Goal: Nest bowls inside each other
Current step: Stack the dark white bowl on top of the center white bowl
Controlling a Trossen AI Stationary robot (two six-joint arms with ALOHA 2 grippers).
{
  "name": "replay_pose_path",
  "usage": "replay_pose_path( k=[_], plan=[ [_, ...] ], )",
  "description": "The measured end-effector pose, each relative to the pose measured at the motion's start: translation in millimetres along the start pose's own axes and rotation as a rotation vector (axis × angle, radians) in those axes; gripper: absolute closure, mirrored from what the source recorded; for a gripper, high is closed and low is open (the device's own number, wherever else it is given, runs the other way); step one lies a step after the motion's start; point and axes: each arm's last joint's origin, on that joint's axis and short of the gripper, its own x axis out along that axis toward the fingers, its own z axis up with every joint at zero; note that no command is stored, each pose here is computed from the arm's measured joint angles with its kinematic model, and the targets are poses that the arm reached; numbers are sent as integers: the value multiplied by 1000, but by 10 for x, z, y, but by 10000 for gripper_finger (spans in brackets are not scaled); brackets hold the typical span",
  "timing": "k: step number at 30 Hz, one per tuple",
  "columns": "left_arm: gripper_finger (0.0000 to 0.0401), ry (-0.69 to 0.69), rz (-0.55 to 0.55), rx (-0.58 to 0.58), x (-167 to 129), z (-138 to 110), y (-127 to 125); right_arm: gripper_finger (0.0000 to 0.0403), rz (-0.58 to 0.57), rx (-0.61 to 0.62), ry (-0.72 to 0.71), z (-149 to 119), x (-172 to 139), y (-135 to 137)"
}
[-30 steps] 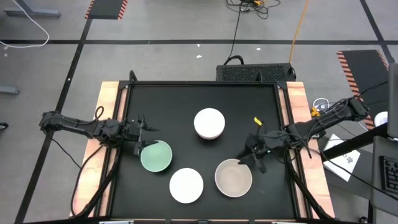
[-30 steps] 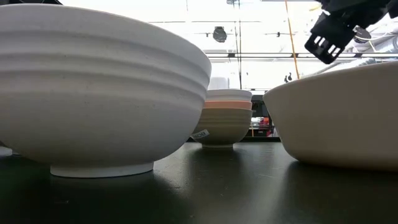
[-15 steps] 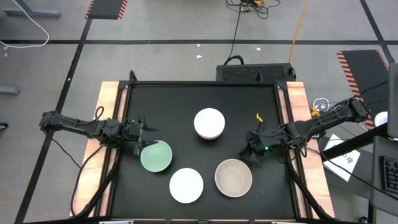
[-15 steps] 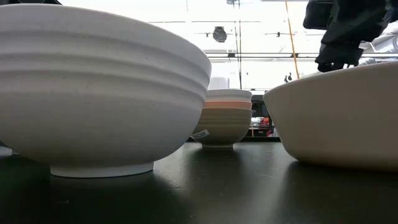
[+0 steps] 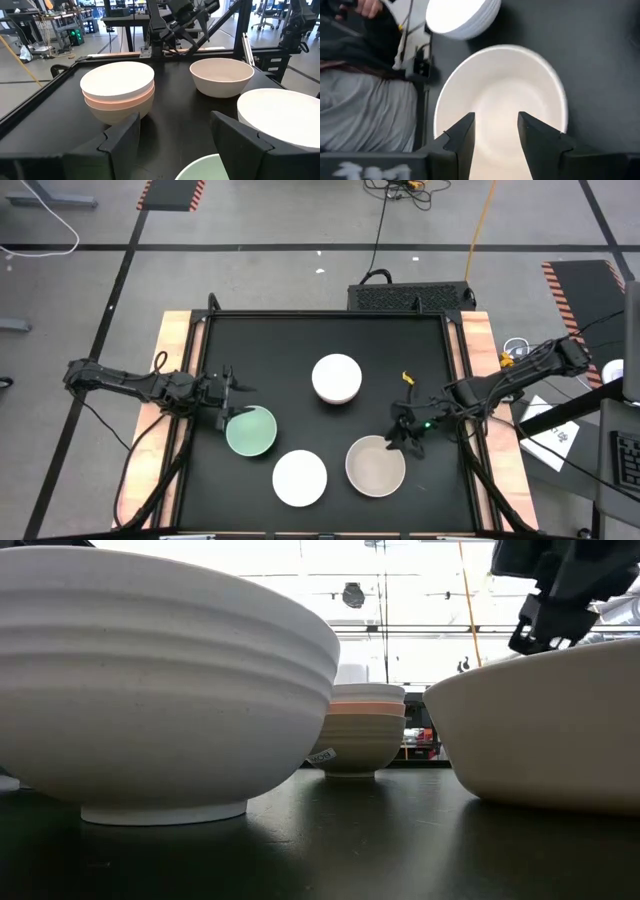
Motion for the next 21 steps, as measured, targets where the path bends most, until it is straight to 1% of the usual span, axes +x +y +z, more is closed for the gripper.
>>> replay_pose_path(
  k=[2, 5, 8, 10, 11, 14, 18, 21],
  plan=[
    [160, -1, 3, 0, 0, 1, 1, 245, 1, 20, 17, 6, 10, -25],
    [160, 1, 19, 0, 0, 0, 6, 219, -41, 62, 54, 10, -14, -81],
    [160, 3, 24, 1, 0, -3, 7, 193, -128, 79, 115, 15, -84, -126],
    [160, 4, 27, 1, 0, -3, 8, 178, -196, 89, 133, 22, -124, -166],
    [160, 4, 27, 0, 0, -3, 8, 172, -209, 97, 137, 24, -133, -182],
    [160, 13, 27, 1, 0, -12, 7, 162, -216, 119, 128, 40, -139, -197],
    [160, 17, 27, 4, 0, -16, 7, 159, -222, 145, 167, 27, -89, -221],
    [160, 18, 30, 7, 0, -16, 8, 159, -205, 169, 210, 27, 6, -239]
  ],
)
